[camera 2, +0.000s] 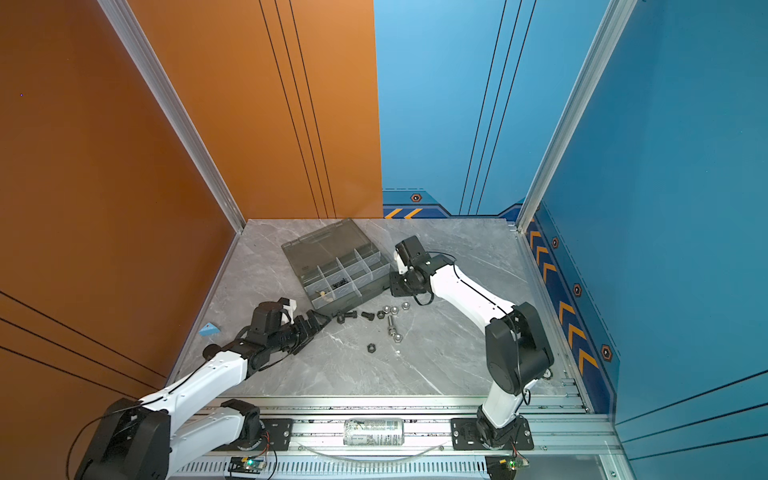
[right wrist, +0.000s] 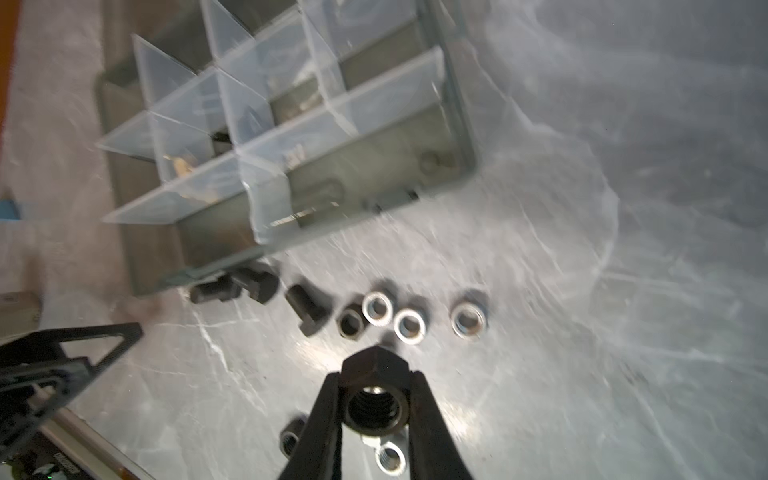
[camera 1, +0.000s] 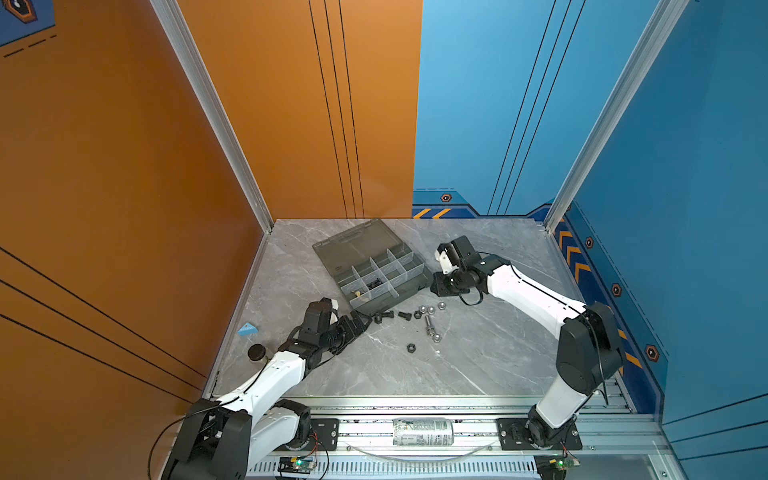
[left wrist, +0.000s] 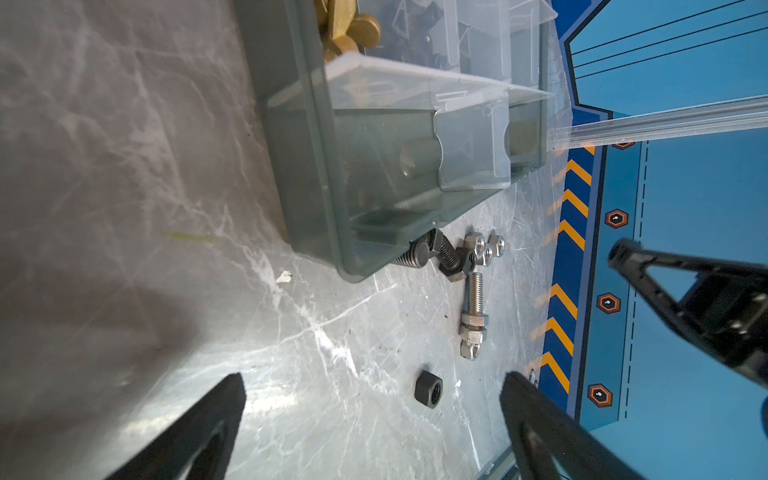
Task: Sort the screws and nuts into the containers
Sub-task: 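Lift the black hex nut and carry it over the box with the right gripper, then open the right gripper to drop the hex nut into a compartment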
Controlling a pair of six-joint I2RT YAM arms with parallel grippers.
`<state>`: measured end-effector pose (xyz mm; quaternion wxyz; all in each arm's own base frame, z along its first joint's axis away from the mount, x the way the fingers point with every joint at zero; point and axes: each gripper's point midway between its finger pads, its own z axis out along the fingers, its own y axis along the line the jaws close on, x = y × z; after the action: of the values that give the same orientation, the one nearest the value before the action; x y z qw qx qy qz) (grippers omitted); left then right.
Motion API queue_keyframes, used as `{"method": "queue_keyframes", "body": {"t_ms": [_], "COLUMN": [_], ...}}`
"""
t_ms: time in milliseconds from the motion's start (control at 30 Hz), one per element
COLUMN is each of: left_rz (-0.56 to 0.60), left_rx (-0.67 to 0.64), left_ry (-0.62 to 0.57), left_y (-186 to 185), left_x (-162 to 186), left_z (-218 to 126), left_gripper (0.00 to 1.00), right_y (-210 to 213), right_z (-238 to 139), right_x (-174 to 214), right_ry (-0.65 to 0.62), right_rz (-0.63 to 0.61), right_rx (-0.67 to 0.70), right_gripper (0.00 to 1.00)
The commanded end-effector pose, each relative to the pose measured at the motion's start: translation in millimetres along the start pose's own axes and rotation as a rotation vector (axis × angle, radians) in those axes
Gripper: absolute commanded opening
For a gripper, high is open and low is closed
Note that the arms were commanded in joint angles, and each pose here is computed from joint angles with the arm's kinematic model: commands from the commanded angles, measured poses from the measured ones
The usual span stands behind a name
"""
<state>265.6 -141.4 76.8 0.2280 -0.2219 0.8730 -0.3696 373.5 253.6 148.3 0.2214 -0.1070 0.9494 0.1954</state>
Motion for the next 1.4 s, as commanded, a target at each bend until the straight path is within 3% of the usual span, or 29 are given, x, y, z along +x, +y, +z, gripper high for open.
{"method": "queue_keyframes", "body": {"t_ms": [0, 300, 600, 900, 1000, 1133, 1367], "left_rz": [0.016, 0.02, 0.018, 0.015, 0.013, 0.012, 0.012], "left_rx": [0.031, 0.027, 0.024, 0.023, 0.019, 0.02, 0.021], "left_ry": [0.008, 0.002, -0.009, -0.021, -0.022, -0.021, -0.021], "left_y": [-12.3, -11.3, -9.7, -7.8, -6.6, -6.4, -6.5], "left_x": [-0.9, -0.8, -0.3, 0.2, 0.2, 0.7, 0.6], "left_z": [-2.0, -5.0, -9.1, -13.3, -13.2, -13.1, -13.1], "left_gripper": [0.98, 0.98, 0.98, 0.98, 0.98, 0.98, 0.98], "right_y": [23.4, 56.3, 59.2, 48.4, 48.2, 48.2, 52.7], "right_z": [7.3, 50.6, 111.4, 130.7, 131.0, 129.1, 106.5], "right_x": [-22.9, -78.6, -79.7, -69.7, -68.2, -67.2, -75.1], "right_ry": [-0.02, -0.102, -0.028, 0.007, 0.014, 0.019, -0.005], "right_rz": [-0.049, -0.114, -0.152, -0.159, -0.158, -0.163, -0.192], "right_rx": [-0.056, -0.076, -0.039, 0.01, 0.008, 0.01, 0.013], "right_gripper": [0.01, 0.0, 0.0, 0.0, 0.05, 0.26, 0.38]}}
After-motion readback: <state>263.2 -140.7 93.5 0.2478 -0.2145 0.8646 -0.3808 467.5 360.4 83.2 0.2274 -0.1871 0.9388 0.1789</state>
